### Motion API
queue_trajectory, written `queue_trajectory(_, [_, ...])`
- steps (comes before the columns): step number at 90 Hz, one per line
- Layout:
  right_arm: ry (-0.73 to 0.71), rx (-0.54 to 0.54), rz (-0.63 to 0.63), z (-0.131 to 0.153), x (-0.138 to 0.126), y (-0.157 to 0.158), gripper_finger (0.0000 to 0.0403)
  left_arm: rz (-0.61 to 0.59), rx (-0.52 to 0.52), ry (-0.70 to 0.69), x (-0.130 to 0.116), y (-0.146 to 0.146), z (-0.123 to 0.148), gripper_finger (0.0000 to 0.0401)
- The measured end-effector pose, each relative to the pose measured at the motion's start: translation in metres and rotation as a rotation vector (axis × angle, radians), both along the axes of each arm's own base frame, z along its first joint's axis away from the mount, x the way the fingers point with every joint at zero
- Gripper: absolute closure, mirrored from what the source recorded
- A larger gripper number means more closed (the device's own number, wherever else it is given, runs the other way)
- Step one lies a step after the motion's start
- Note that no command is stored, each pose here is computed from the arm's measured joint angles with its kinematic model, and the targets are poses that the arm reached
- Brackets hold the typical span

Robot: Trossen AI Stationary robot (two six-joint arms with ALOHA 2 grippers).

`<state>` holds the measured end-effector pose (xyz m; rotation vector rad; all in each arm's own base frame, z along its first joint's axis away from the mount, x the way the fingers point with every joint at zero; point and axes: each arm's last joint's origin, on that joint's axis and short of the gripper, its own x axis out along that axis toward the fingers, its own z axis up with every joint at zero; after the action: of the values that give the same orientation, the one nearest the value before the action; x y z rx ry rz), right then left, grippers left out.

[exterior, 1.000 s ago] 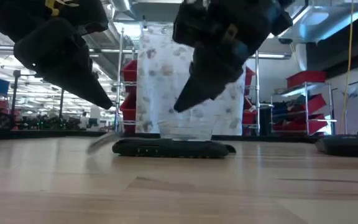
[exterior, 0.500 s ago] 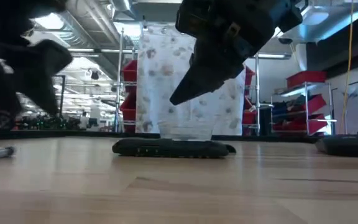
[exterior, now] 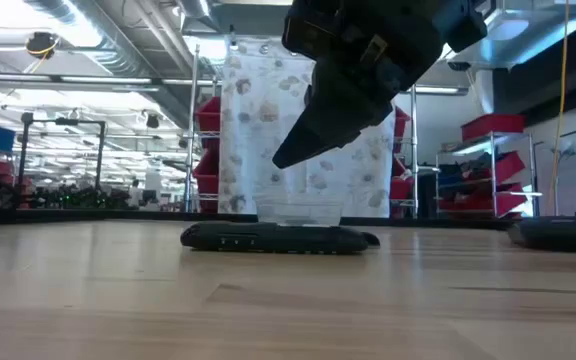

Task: Insert battery
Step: Insert the white battery into the remote control

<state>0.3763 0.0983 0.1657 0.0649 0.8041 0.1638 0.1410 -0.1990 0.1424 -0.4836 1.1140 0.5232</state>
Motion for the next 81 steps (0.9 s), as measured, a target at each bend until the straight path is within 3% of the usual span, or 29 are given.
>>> queue_trajectory(28, [-0.002,0.001,0.0,0.0,0.0,0.0,0.0403,-0.072,0.141,-0.118,0.022,-0.001,-0.019,0.0307])
queue_trajectory(41, [-0.008,-0.001,0.003,0.001,0.001,0.0,0.0403,-0.09,0.261,-0.182,0.033,0.009,-0.019,0.0315])
queue_trajectory(61, [-0.022,-0.013,0.017,0.001,0.001,0.0,0.0403,0.038,0.272,-0.185,0.036,0.022,-0.013,0.0316])
queue_trajectory(81, [-0.096,-0.017,0.036,0.006,0.006,0.001,0.0403,0.148,0.447,-0.328,0.03,0.037,-0.011,0.0315])
